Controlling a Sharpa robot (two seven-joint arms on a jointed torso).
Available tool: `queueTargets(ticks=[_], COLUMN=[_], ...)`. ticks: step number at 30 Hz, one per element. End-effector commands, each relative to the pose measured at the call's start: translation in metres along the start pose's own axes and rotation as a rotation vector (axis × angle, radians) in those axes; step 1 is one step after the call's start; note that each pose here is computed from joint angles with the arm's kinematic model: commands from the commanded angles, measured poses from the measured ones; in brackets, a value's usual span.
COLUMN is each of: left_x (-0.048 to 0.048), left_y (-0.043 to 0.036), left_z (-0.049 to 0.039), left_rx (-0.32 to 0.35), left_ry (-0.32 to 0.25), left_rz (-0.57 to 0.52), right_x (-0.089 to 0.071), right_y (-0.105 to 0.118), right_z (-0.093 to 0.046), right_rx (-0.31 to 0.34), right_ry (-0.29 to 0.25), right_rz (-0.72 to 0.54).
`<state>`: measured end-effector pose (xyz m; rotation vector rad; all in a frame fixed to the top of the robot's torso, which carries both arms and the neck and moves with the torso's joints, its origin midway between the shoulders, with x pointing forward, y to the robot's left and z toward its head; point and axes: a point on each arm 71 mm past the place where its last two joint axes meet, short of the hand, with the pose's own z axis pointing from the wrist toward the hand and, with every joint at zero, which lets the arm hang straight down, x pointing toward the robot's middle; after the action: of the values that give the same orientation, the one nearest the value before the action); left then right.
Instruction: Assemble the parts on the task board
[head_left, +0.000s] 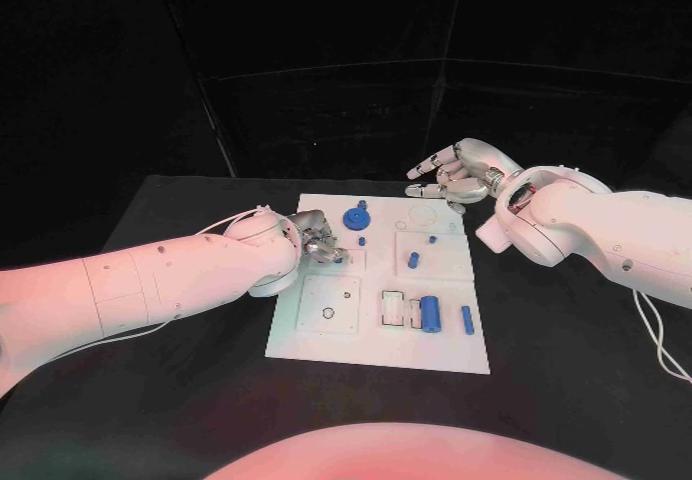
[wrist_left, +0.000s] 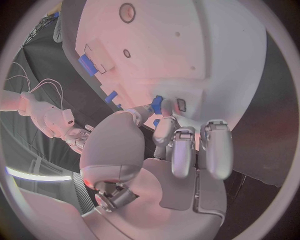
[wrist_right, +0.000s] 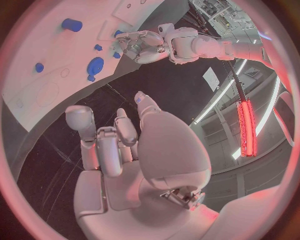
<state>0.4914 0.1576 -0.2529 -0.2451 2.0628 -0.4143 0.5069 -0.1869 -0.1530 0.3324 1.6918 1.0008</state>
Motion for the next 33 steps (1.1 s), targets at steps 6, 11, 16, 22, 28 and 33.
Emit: queueTargets(ticks=[6, 11, 16, 22, 28, 33], left_x=[0.0073, 0.0071, 0.0064, 0.0048, 0.0031, 0.002], left_y=[0.002, 0.0023, 0.0031, 0.0049, 0.0066, 0.0072], left_z=[0.0022, 0.0034, 0.0049, 0.0064, 0.0063, 0.0043], left_rx=[-0.017, -0.021, -0.026, -0.034, -0.037, -0.033], left_ry=[0.049, 0.051, 0.047, 0.037, 0.023, 0.015], left_rz=[0.024, 0.026, 0.025, 0.021, 0.013, 0.006], right_x=[-0.0004, -0.0004, -0.0002, -0.0004, -0.0009, -0.0014], right_y=[0.0016, 0.0015, 0.0016, 0.0016, 0.0013, 0.0007], right_z=[0.0002, 0.0002, 0.0003, 0.0004, 0.0004, 0.0005], right_rx=[-0.007, -0.006, -0.006, -0.007, -0.007, -0.007], right_ry=[0.001, 0.001, 0.002, 0.0, -0.002, -0.004], right_rz=[0.002, 0.002, 0.002, 0.002, 0.002, 0.002])
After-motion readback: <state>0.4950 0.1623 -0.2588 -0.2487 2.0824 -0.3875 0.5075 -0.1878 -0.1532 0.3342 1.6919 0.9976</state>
